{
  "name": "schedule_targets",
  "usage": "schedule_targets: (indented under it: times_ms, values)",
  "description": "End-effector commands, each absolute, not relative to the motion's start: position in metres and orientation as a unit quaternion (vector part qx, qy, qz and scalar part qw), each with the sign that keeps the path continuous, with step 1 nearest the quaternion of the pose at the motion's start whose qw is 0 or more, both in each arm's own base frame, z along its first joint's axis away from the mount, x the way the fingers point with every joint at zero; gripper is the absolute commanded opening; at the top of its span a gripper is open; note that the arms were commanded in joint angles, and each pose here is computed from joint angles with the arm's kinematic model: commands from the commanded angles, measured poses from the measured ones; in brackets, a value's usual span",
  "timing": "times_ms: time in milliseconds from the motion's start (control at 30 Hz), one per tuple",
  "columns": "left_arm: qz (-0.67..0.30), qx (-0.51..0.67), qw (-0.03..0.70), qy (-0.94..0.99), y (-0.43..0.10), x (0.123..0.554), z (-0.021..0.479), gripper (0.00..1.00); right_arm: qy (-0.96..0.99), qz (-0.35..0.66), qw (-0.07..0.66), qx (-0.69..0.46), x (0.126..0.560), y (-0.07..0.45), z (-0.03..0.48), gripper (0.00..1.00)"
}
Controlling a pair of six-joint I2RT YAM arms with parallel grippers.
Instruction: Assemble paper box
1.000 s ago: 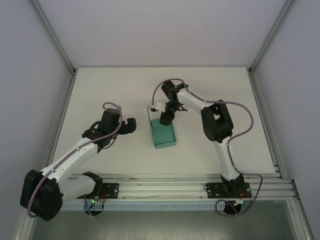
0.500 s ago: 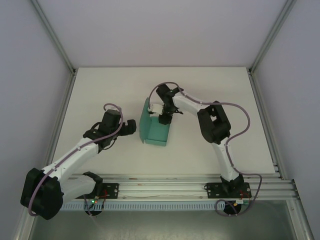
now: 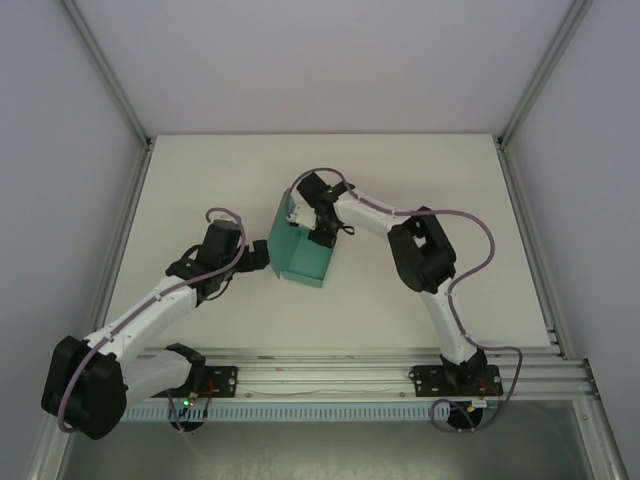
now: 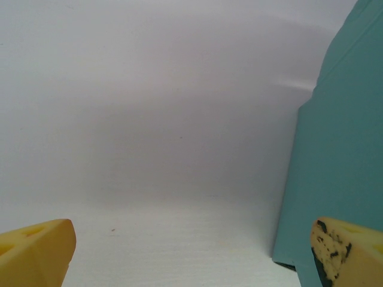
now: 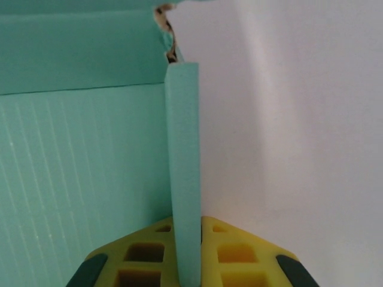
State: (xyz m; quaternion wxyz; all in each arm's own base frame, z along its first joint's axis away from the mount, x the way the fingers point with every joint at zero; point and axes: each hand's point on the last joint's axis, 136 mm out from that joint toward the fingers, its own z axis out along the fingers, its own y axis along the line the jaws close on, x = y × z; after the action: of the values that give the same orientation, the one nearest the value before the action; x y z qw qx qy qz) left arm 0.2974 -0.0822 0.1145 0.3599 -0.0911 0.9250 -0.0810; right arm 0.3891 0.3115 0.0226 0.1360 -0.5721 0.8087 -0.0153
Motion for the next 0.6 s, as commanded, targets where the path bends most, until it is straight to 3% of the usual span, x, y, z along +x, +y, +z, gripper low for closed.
schedule_targets:
  times_ms: [0, 133, 433, 567]
  values:
    - [-0.075, -0.103, 0.373, 0.919, -0.077, 0.299, 0.120, 1.00, 0.830, -0.161, 0.050, -0.532, 0.379, 0.246, -0.039, 0.00]
    - [-0.073, -0.108, 0.378, 0.917, -0.074, 0.297, 0.122, 1.00, 0.826, -0.236, 0.049, -0.509, 0.387, 0.226, -0.047, 0.00]
    - [-0.071, -0.116, 0.383, 0.914, -0.071, 0.297, 0.126, 1.00, 0.832, -0.267, 0.037, -0.484, 0.385, 0.215, -0.046, 0.01]
    - [-0.074, -0.116, 0.389, 0.911, -0.071, 0.296, 0.132, 1.00, 0.863, -0.235, 0.011, -0.447, 0.373, 0.219, -0.042, 0.17]
